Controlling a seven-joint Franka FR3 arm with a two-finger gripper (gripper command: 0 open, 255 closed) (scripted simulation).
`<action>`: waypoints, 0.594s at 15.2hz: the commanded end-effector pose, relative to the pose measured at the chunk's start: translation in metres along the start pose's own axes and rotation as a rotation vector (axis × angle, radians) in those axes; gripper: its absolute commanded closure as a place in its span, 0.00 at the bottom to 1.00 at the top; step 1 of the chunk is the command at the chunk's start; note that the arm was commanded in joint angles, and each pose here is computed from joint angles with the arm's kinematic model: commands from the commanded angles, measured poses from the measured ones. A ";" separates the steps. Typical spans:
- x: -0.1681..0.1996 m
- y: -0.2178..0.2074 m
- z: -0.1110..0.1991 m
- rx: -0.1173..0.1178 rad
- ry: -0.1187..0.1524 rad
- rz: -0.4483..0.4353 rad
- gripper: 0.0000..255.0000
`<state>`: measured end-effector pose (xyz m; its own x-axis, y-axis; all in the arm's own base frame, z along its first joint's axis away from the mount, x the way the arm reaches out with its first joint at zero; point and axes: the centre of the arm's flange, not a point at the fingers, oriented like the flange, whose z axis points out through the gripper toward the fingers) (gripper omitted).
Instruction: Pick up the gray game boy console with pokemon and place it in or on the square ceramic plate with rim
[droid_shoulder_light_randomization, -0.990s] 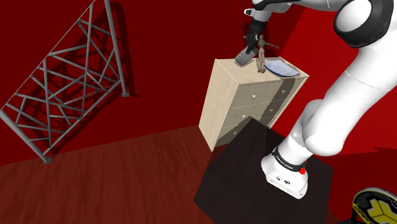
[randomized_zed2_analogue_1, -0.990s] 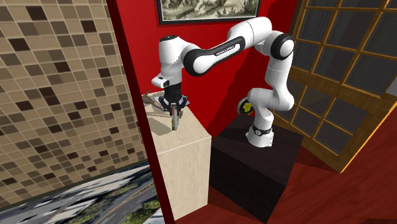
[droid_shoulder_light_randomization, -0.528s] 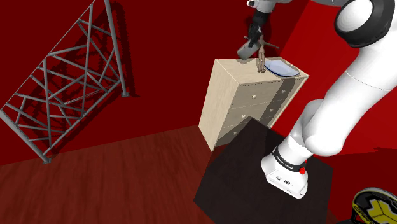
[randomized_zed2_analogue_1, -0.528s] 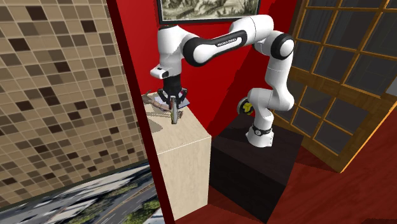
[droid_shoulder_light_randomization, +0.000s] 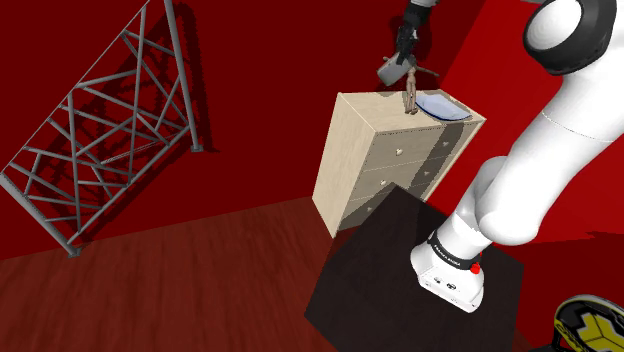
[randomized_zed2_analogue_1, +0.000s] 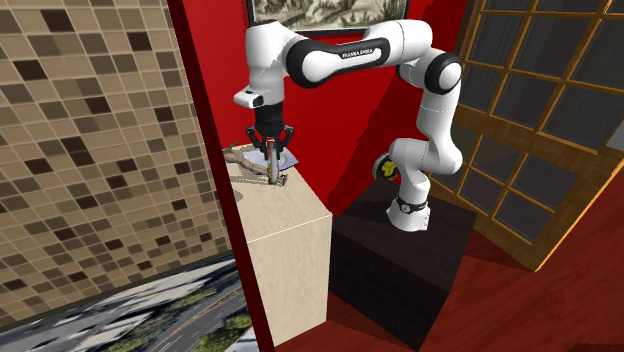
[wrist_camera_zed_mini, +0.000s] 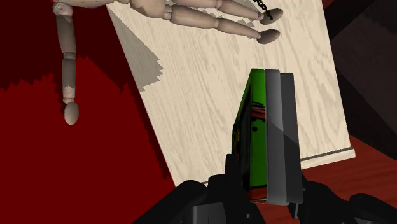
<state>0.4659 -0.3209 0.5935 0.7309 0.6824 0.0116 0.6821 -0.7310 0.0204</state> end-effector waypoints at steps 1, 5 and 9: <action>-0.019 0.003 -0.005 0.000 0.000 0.000 1.00; -0.071 0.010 -0.012 0.000 0.000 0.000 1.00; -0.123 0.017 -0.020 0.000 0.000 0.000 1.00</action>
<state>0.3952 -0.4067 0.6106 0.7325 0.6807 0.0117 0.6804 -0.7325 0.0204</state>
